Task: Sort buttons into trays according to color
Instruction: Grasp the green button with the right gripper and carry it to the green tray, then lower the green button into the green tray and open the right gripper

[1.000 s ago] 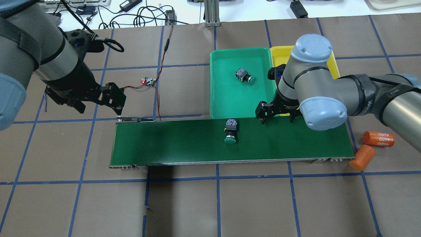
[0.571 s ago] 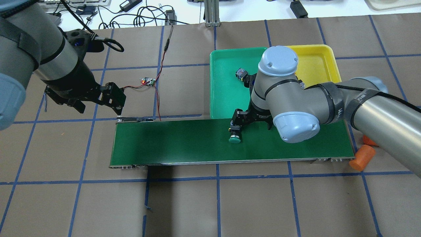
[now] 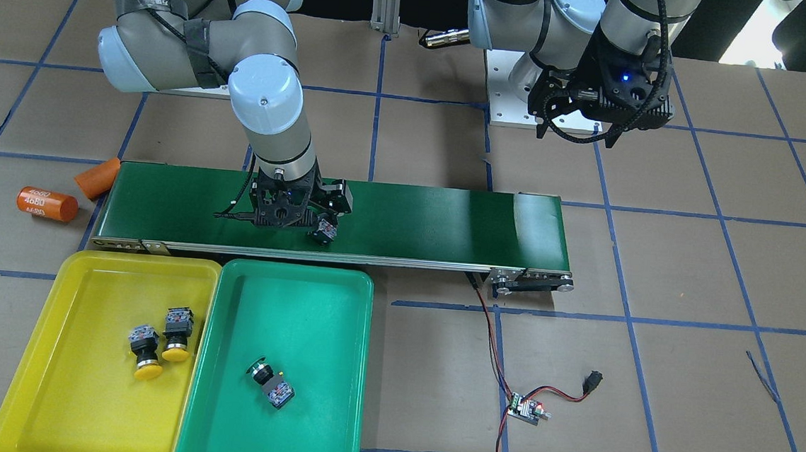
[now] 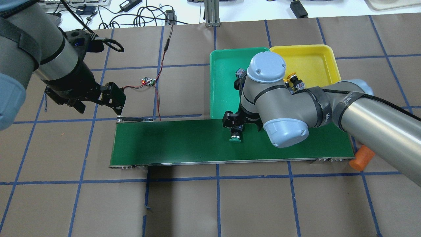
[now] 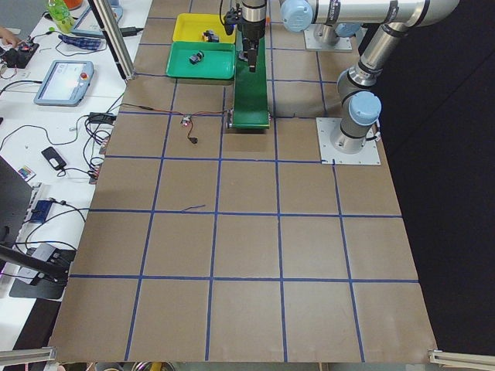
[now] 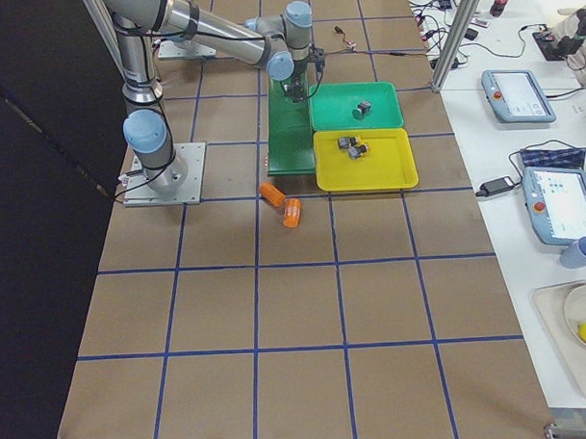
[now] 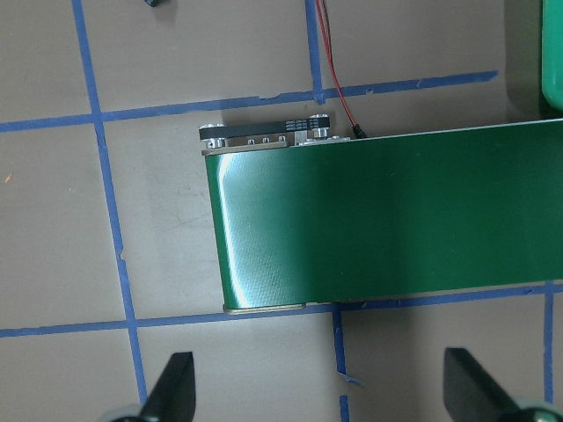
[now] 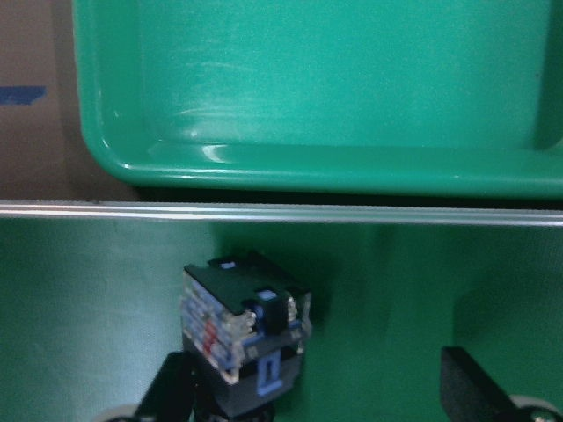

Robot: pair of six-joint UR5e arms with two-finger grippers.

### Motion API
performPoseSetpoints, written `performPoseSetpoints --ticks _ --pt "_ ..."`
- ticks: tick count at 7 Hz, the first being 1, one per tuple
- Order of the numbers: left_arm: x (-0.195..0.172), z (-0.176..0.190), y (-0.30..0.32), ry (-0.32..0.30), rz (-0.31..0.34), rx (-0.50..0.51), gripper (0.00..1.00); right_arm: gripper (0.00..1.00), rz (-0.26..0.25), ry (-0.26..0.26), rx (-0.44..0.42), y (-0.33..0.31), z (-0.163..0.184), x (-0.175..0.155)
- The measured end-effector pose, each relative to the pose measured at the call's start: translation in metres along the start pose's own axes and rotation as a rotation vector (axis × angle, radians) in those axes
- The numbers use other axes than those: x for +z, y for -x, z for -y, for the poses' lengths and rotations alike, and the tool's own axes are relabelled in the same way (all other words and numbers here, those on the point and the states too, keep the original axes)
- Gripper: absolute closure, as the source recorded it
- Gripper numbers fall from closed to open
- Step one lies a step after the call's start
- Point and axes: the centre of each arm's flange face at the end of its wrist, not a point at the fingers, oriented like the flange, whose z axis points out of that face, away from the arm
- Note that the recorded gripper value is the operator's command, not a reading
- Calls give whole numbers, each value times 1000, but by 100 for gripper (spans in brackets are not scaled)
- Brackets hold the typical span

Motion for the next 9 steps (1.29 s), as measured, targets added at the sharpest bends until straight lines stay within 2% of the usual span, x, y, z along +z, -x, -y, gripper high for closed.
performPoseSetpoints --ticks 1,2,3,4,6,8,9 --pt "0 0 0 0 0 0 0 14 5 -8 -3 3 1 4" --pt "0 0 0 0 0 0 0 57 10 -27 -8 10 2 7" --pt "0 0 0 -1 0 0 0 85 12 -47 -12 15 3 9" --pt "0 0 0 -1 0 0 0 88 7 -57 -14 16 5 10" --pt "0 1 0 0 0 0 0 87 -5 -86 -6 11 16 1" --pt "0 1 0 0 0 0 0 79 -9 -148 -3 17 58 -34" --pt "0 1 0 0 -1 1 0 49 -3 -179 4 18 96 -48"
